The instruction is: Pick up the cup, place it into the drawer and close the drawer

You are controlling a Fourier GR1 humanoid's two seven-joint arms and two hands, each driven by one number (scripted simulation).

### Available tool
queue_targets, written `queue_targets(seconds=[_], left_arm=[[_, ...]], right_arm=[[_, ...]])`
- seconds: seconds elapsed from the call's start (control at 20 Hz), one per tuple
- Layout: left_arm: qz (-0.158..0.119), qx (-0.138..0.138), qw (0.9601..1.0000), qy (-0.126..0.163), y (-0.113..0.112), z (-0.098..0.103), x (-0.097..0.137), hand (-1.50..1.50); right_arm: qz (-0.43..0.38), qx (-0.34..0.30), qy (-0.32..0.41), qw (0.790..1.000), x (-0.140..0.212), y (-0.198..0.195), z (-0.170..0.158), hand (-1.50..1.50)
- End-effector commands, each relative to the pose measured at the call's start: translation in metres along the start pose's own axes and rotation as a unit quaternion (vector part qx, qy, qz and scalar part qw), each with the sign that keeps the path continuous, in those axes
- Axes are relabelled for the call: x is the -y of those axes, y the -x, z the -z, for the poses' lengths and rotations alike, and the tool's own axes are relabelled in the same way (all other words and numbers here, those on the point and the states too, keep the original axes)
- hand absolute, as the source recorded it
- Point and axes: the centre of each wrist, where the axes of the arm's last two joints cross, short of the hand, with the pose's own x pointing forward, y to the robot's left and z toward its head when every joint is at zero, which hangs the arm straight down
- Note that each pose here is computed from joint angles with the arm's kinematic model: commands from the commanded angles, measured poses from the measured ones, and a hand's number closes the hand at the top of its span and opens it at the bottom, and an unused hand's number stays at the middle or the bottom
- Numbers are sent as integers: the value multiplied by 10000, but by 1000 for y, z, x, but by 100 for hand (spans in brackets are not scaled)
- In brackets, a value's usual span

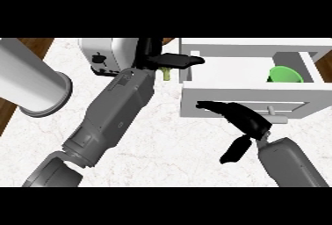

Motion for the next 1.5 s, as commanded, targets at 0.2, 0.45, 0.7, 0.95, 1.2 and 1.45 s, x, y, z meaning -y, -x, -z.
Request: queue_targets(seconds=[0.2, 0.45, 0.7, 0.95, 1.2, 1.45], left_arm=[[-221, -1, 9998, 3, 7, -17, -45, -150], [-227, 2, 9997, 0, 9, -27, -61, -150], [-344, 13, 9993, 111, 0, -29, -83, -150], [-322, -46, 9992, 216, 3, -37, -93, -150], [-352, -57, 9987, 363, 0, -38, -90, -150], [-375, -10, 9985, 406, -1, -41, -100, -150]], right_arm=[[-117, -672, 78, 9976, -11, 73, 29, 150], [102, -314, 820, 9961, 23, 88, 35, 150], [170, -347, 1560, 9870, 80, 77, 44, 150], [241, -518, 2097, 9761, 128, 64, 40, 150], [400, -465, 2283, 9717, 153, 69, 18, 150], [518, -330, 2301, 9712, 167, 62, 12, 150]])
